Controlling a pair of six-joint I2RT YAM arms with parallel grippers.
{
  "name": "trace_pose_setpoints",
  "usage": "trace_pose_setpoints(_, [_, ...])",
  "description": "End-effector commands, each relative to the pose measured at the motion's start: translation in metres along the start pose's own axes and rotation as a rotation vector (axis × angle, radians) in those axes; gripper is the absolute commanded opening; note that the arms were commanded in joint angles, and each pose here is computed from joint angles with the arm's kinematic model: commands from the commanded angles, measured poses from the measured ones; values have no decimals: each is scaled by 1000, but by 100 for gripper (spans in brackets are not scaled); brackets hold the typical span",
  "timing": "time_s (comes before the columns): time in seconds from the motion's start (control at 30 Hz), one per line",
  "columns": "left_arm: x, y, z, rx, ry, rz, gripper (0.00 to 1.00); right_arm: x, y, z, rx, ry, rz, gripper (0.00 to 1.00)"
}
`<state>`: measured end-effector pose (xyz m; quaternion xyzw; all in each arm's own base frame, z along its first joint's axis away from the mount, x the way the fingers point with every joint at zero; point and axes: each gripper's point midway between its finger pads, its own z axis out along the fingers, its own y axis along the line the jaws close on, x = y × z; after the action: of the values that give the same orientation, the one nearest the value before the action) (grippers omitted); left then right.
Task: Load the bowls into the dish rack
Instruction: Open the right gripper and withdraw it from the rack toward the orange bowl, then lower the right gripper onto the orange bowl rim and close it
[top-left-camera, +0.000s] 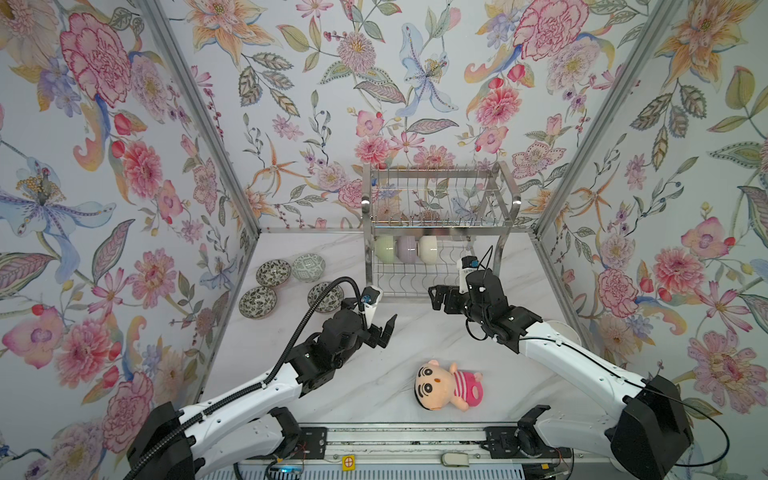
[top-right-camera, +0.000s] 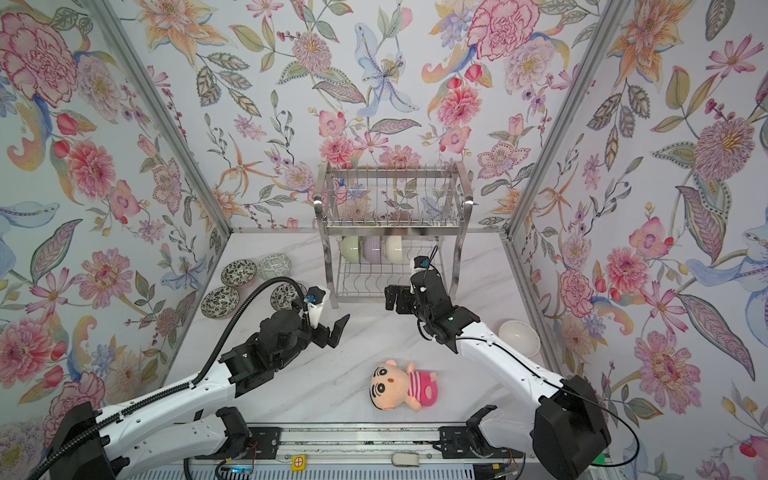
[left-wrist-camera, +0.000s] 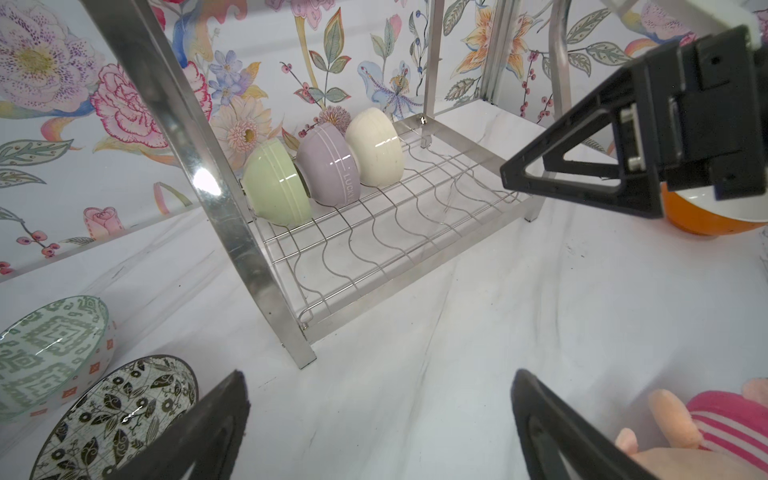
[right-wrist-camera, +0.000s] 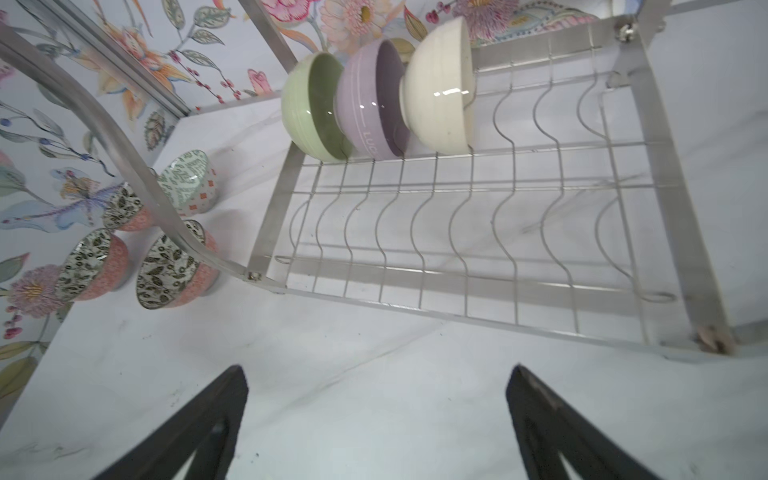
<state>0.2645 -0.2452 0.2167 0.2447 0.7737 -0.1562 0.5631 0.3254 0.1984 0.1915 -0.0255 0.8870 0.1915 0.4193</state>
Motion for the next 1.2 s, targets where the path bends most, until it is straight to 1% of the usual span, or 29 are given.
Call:
trace_pose_setpoints(0.0, [-5,-14,7,21,-45,-1,99,22,-28,-16,142,112,-33,99])
trace_pose_setpoints(0.1, [-8,-31,14,61,-62,23,99,35,-46,-25,224,160,-34,99])
trace_pose_setpoints(0.2, [-11,-47,20,93,-80,51,99,41,-69,-36,324,173,-14,99])
trace_pose_setpoints(0.37, [-15,-71,34,138,-96,94,99,52,-116,-61,427,179,135,99])
trace_pose_setpoints(0.43, [-16,-81,39,160,-102,109,99,51,-134,-74,462,147,195,99])
trace_pose_setpoints(0.57, [-17,-98,46,203,-113,123,99,45,-166,-100,560,77,267,99])
trace_pose_setpoints(0.77, [-13,-108,52,236,-129,134,99,57,-218,-115,680,111,390,99])
trace_pose_setpoints(0.87, [-13,-110,55,242,-131,137,100,64,-239,-114,699,124,444,99])
trace_pose_setpoints(0.93, [-18,-116,56,264,-145,129,99,66,-249,-108,667,122,497,99])
trace_pose_setpoints(1.07, [-29,-125,62,293,-166,119,99,74,-268,-94,645,131,548,100])
trace_pose_setpoints(1.17, [-35,-132,65,309,-178,121,99,80,-275,-78,621,162,571,94])
